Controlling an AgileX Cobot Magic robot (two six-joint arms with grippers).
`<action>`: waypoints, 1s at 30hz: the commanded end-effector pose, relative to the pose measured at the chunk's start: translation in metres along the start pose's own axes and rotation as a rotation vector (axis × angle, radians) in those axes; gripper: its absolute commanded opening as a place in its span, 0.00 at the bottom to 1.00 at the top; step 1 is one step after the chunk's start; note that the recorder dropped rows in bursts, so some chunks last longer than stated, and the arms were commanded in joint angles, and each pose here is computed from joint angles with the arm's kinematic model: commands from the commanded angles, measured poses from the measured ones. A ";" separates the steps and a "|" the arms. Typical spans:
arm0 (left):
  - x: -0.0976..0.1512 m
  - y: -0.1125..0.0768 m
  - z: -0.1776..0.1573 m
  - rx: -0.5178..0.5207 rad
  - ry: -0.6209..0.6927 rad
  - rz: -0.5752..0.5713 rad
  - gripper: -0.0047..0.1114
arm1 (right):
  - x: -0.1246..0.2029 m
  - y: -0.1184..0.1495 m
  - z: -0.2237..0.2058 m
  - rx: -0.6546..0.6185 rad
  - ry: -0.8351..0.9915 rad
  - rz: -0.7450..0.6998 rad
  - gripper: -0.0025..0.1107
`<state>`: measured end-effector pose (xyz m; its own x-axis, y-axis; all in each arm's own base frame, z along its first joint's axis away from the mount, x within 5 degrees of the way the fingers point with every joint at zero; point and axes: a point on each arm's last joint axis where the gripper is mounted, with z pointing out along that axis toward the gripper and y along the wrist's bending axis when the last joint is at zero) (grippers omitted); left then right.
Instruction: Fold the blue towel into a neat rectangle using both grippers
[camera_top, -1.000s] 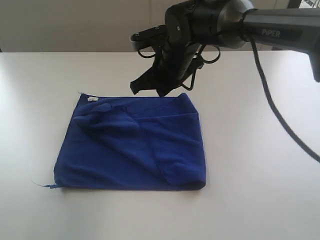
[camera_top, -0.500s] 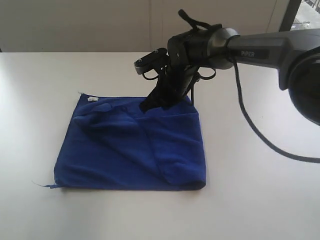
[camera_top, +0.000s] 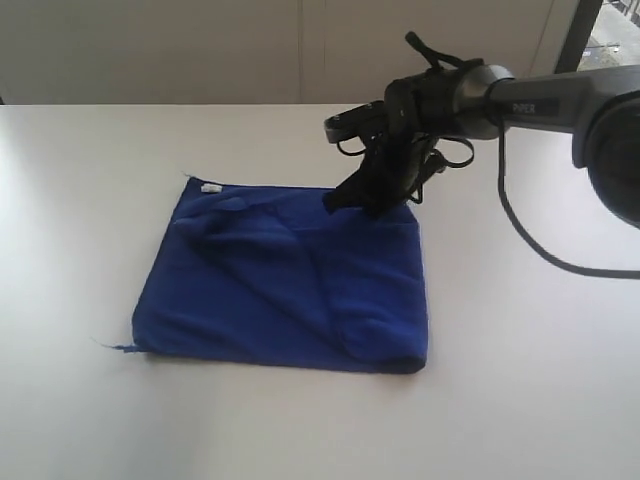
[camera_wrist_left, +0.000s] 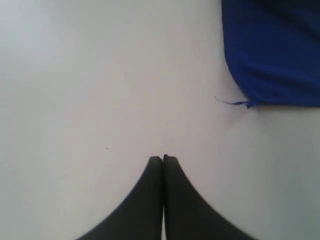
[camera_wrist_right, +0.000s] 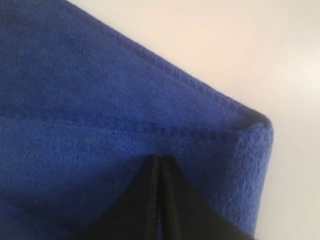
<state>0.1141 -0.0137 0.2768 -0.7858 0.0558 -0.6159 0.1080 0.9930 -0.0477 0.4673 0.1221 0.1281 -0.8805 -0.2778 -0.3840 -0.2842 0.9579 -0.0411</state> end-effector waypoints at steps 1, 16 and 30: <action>0.002 0.000 0.000 0.001 0.005 -0.010 0.04 | 0.020 -0.034 0.002 0.075 0.187 0.166 0.03; 0.002 0.000 0.000 0.001 0.005 -0.010 0.04 | 0.057 -0.049 -0.028 0.181 0.524 0.297 0.03; 0.002 0.000 0.000 0.001 0.005 -0.010 0.04 | 0.013 -0.002 -0.107 -0.129 0.127 -0.147 0.03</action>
<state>0.1141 -0.0137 0.2768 -0.7858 0.0558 -0.6159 0.1080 0.9930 -0.0477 0.4218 0.0825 0.2123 -0.9385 -0.2804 -0.2017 -0.2789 0.9596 -0.0364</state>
